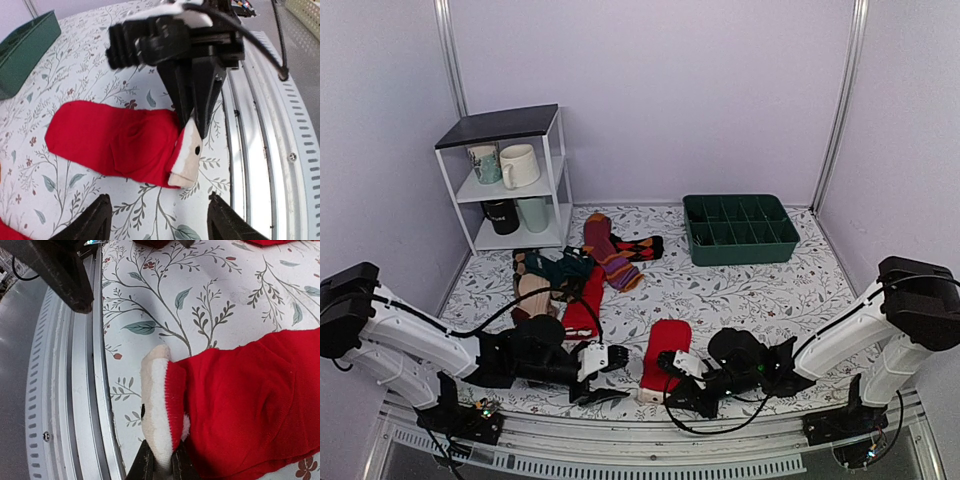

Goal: Roll the socks
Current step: Roll a pair of socks at the center of the board.

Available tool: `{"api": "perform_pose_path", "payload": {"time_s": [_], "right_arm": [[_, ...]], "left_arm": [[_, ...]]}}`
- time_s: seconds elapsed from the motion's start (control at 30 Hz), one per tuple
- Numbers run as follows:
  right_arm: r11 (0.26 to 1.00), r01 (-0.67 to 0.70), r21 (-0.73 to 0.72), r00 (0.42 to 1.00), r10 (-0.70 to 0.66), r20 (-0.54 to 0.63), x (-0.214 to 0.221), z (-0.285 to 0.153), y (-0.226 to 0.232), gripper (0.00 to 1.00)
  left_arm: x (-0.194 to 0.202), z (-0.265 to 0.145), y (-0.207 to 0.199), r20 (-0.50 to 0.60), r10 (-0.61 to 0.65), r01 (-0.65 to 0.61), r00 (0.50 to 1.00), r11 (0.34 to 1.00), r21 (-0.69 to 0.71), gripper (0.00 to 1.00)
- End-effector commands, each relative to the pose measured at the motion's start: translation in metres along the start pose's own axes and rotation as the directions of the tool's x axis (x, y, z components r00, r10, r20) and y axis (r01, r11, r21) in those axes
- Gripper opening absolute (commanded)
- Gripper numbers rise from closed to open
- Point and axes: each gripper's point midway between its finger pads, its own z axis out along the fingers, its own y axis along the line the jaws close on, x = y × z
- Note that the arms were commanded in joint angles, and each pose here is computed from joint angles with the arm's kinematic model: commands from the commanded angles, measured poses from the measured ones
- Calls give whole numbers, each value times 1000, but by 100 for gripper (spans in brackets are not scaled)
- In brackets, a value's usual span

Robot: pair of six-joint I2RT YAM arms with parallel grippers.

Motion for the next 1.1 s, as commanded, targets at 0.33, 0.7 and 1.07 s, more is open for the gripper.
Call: {"api": "perform_pose_path", "payload": {"time_s": [0.33,0.7,1.07], "right_arm": [[919,-389,-65,872,344,-348,76,2,0,4],[909,-412,-61,857,364,-366,81,4,-2,4],[906,-418,-60,852,368,-372,81,5,-2,4]], "left_arm": [[-4,33,-40,-4,280,-278,960,955,100,63],[9,52,-45,-74,289,-282,954,954,98,56],[22,59,-50,-122,287,-272,950,954,125,36]]}}
